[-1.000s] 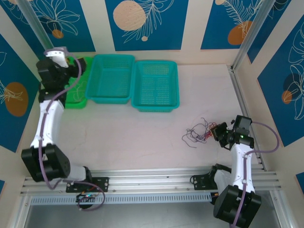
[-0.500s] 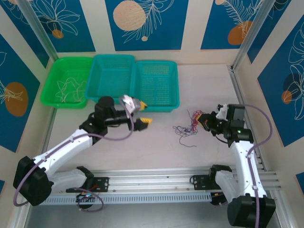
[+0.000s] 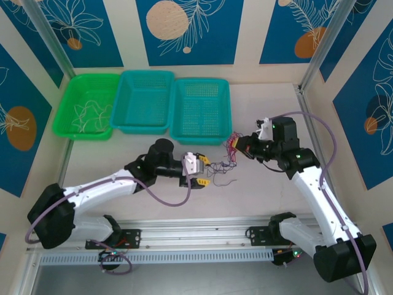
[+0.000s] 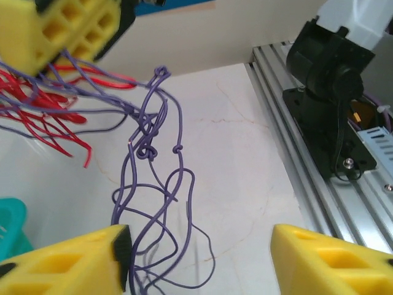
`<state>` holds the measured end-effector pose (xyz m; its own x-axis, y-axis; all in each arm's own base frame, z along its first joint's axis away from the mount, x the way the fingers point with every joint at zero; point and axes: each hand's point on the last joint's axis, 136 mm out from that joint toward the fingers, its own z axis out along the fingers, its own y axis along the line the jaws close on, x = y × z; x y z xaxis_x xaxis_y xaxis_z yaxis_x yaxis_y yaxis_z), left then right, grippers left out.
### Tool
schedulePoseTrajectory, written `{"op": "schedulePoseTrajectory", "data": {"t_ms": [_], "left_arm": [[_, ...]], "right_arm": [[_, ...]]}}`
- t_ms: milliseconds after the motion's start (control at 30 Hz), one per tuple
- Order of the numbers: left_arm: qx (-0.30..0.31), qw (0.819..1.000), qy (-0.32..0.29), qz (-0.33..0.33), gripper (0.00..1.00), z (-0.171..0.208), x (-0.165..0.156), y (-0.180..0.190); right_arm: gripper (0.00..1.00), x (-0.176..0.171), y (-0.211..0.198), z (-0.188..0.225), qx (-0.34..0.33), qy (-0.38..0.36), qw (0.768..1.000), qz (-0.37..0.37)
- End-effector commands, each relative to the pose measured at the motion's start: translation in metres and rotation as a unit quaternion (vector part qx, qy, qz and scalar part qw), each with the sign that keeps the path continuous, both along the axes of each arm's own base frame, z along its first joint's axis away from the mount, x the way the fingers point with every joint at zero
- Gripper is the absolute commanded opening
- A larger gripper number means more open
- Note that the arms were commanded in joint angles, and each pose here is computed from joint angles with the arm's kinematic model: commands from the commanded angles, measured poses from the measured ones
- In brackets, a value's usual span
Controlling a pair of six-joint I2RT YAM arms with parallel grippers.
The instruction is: Untangle the cables
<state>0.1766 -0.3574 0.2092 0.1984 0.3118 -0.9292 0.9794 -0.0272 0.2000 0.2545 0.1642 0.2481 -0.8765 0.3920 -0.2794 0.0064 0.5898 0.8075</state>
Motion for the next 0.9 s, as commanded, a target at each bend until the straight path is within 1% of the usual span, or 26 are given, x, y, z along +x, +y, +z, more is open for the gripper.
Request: {"op": "schedulePoseTrajectory", "data": {"t_ms": [0, 33, 67, 133, 233, 333, 433, 500, 600, 767, 800, 833, 867], "left_arm": [[-0.031, 0.999, -0.031, 0.014, 0.27, 0.015, 0.013, -0.012], [-0.028, 0.999, -0.027, 0.018, 0.11, 0.013, 0.014, -0.013], [-0.025, 0.999, -0.022, 0.024, 0.00, 0.011, 0.016, -0.013], [-0.024, 0.999, -0.018, 0.040, 0.00, 0.008, 0.020, -0.011], [-0.033, 0.997, -0.031, 0.069, 0.00, 0.013, 0.025, -0.003], [-0.043, 0.992, -0.048, 0.110, 0.00, 0.021, 0.032, 0.009], [-0.060, 0.983, -0.052, 0.164, 0.00, 0.031, 0.040, 0.027], [-0.077, 0.975, -0.049, 0.203, 0.00, 0.041, 0.045, 0.042], [-0.089, 0.963, -0.045, 0.250, 0.00, 0.048, 0.048, 0.063], [-0.074, 0.949, -0.040, 0.305, 0.00, 0.043, 0.053, 0.090], [-0.079, 0.945, -0.038, 0.315, 0.00, 0.044, 0.054, 0.096], [-0.082, 0.942, -0.036, 0.322, 0.00, 0.045, 0.055, 0.100], [-0.087, 0.941, -0.033, 0.326, 0.00, 0.046, 0.055, 0.103]], "right_arm": [[0.00, 0.004, 0.000, 0.010, -0.010, -0.010, 1.000, -0.010], [0.00, 0.004, -0.002, 0.008, -0.015, -0.007, 1.000, -0.017], [0.00, 0.004, -0.004, 0.007, -0.020, -0.004, 1.000, -0.023], [0.00, 0.004, -0.008, 0.005, -0.027, -0.004, 0.999, -0.031], [0.00, 0.005, -0.020, -0.002, -0.051, 0.004, 0.997, -0.059], [0.00, 0.006, -0.046, -0.019, -0.096, 0.029, 0.988, -0.115], [0.00, 0.000, -0.092, -0.049, -0.162, 0.081, 0.961, -0.207], [0.04, -0.008, -0.126, -0.072, -0.189, 0.118, 0.937, -0.269], [0.09, -0.021, -0.168, -0.101, -0.186, 0.161, 0.905, -0.348], [0.09, -0.041, -0.214, -0.139, -0.167, 0.221, 0.858, -0.433], [0.09, -0.041, -0.218, -0.142, -0.163, 0.227, 0.855, -0.436], [0.09, -0.038, -0.216, -0.144, -0.156, 0.225, 0.863, -0.426], [0.09, -0.032, -0.209, -0.145, -0.141, 0.218, 0.878, -0.403]]}}
